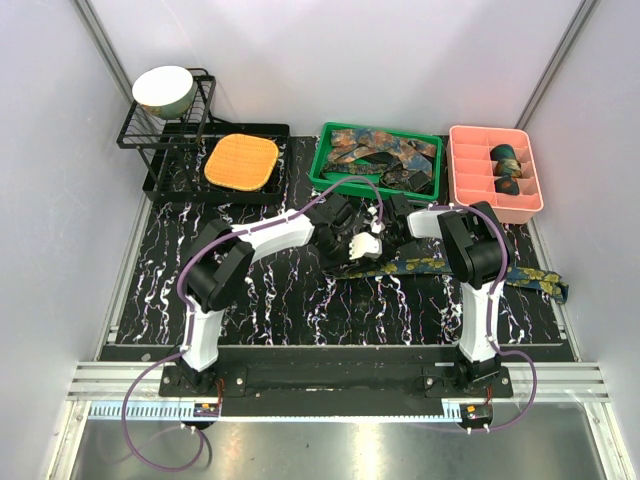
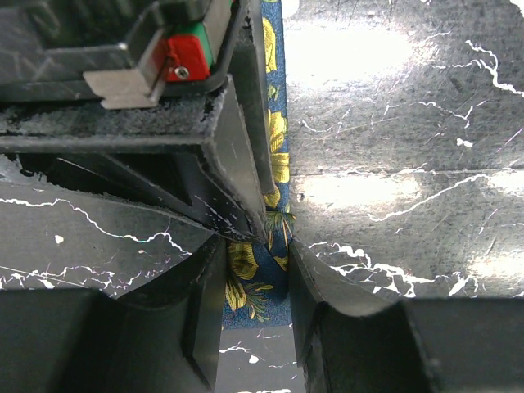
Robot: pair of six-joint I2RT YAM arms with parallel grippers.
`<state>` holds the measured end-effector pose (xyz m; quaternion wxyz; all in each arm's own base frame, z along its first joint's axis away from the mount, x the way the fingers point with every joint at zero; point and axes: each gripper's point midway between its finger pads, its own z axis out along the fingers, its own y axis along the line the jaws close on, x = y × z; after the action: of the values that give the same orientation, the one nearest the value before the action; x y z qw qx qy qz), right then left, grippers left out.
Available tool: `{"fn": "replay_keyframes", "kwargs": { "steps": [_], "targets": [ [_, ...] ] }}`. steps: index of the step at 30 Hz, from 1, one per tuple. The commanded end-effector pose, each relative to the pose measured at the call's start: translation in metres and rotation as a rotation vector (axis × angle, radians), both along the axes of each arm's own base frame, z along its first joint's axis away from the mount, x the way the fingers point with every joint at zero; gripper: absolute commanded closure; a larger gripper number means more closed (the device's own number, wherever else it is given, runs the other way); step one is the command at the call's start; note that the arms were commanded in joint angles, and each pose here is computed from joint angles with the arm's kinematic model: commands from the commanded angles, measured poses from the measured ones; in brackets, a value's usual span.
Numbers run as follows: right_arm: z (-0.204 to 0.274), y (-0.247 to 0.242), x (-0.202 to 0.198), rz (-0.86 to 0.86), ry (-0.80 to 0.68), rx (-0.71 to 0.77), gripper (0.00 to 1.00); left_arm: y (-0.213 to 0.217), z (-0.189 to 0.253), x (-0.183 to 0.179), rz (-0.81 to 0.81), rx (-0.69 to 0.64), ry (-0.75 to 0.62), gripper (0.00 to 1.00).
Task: Roll the ties
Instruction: Roll the tie at the center of the board.
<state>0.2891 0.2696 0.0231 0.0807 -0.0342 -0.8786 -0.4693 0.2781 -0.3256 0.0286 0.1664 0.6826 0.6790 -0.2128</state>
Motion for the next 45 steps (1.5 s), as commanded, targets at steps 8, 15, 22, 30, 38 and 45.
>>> {"fn": "replay_keyframes", "kwargs": {
  "steps": [8, 15, 22, 30, 38, 45],
  "targets": [
    [0.027, 0.014, 0.008, 0.008, -0.051, 0.097, 0.77, -0.012, 0.006, 0.012, 0.026, -0.023, -0.028, 0.63],
    [0.018, 0.007, 0.01, 0.028, -0.069, 0.046, 1.0, -0.013, 0.007, 0.013, 0.043, -0.021, -0.025, 0.61],
    [-0.004, -0.011, 0.016, 0.04, -0.105, -0.058, 1.0, -0.006, 0.01, 0.01, 0.083, -0.044, -0.014, 0.24],
    [-0.027, -0.016, 0.014, 0.057, -0.093, -0.095, 1.0, -0.005, 0.01, 0.027, 0.083, -0.035, -0.107, 0.14],
    [-0.019, -0.013, 0.016, 0.06, -0.108, -0.075, 1.0, -0.005, -0.002, 0.028, 0.006, 0.019, -0.156, 0.23],
    [0.001, -0.006, 0.022, 0.061, -0.13, -0.023, 1.0, -0.016, -0.006, 0.02, -0.041, 0.023, -0.172, 0.51]
  ]
}}
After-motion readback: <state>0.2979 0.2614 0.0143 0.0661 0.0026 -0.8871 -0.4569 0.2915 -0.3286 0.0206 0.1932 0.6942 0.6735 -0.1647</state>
